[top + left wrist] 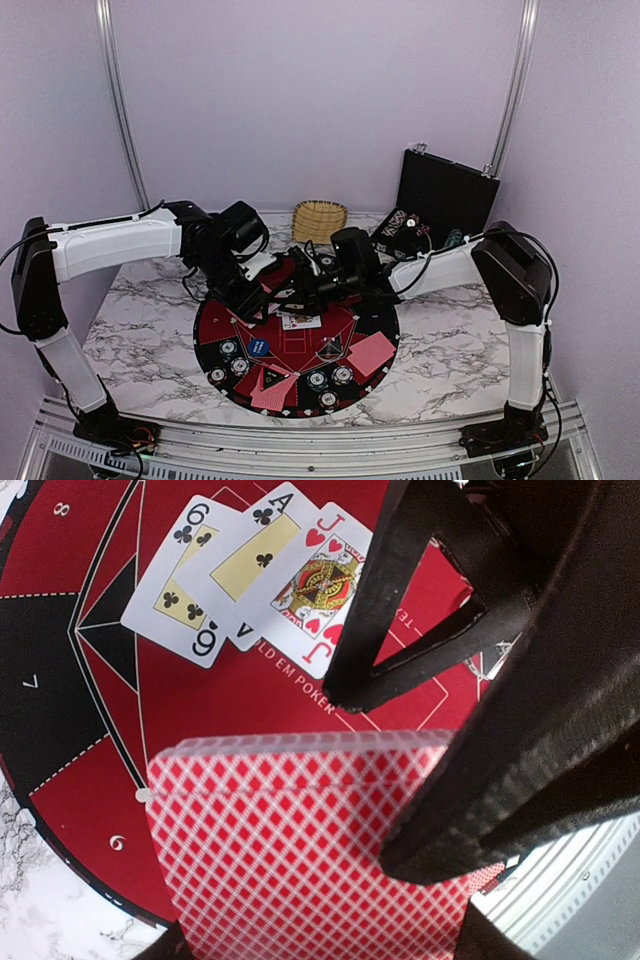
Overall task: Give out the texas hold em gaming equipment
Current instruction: Pick up the poker card from the face-down deck piles.
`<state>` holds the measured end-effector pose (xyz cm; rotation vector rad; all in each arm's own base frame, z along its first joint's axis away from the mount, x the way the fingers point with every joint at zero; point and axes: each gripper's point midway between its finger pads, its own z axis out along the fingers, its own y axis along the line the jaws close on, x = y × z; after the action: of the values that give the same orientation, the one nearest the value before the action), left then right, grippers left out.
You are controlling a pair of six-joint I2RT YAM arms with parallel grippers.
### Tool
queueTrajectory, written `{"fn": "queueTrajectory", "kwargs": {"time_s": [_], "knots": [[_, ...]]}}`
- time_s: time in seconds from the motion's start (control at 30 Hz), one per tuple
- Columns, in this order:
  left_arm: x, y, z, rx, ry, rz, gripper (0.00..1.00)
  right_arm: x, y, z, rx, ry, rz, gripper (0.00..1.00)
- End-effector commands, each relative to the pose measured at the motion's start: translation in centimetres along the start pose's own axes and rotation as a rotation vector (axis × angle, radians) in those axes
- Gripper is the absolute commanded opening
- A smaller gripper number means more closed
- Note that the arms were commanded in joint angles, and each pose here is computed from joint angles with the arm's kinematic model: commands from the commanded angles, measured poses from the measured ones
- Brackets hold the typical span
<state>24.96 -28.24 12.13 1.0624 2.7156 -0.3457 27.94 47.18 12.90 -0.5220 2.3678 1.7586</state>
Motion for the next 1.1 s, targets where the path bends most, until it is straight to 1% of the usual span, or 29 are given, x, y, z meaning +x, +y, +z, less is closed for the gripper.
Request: {"fn": "queueTrajectory", "kwargs": {"time_s": [0.0,0.13,0.33,0.47,0.57,0.8,1.0,1.07], "knots": [[0.2,-0.5,-0.8,0.013,-0.004,0.016,0.37,-1.4,0.5,-1.0,0.011,-0.044,-0.024,0.59],[0.2,-0.5,-0.8,0.014,-0.004,0.016,0.37,-1.5,0.8,-1.3,0.004,-0.055,-0.031,0.6],[0.2,-0.6,-0.9,0.016,-0.005,0.017,0.37,-1.6,3.2,-1.2,-0.071,-0.057,-0.074,0.71],[0.2,-0.6,-0.9,0.019,-0.005,0.017,0.37,-1.3,3.8,-0.2,-0.083,-0.041,-0.082,0.73],[0.1,-0.6,-0.9,0.017,-0.008,0.017,0.37,-0.9,3.4,0.7,-0.076,-0.021,-0.073,0.72],[0.0,-0.6,-1.1,0.016,-0.014,0.017,0.37,-0.7,2.1,2.0,-0.044,-0.009,-0.06,0.67],[-0.1,-0.6,-1.4,0.009,-0.025,0.017,0.37,-1.3,0.0,1.2,0.04,-0.031,-0.046,0.6],[-0.1,-0.5,-1.5,0.006,-0.027,0.018,0.37,-1.4,-0.6,0.8,0.058,-0.036,-0.042,0.59]]}}
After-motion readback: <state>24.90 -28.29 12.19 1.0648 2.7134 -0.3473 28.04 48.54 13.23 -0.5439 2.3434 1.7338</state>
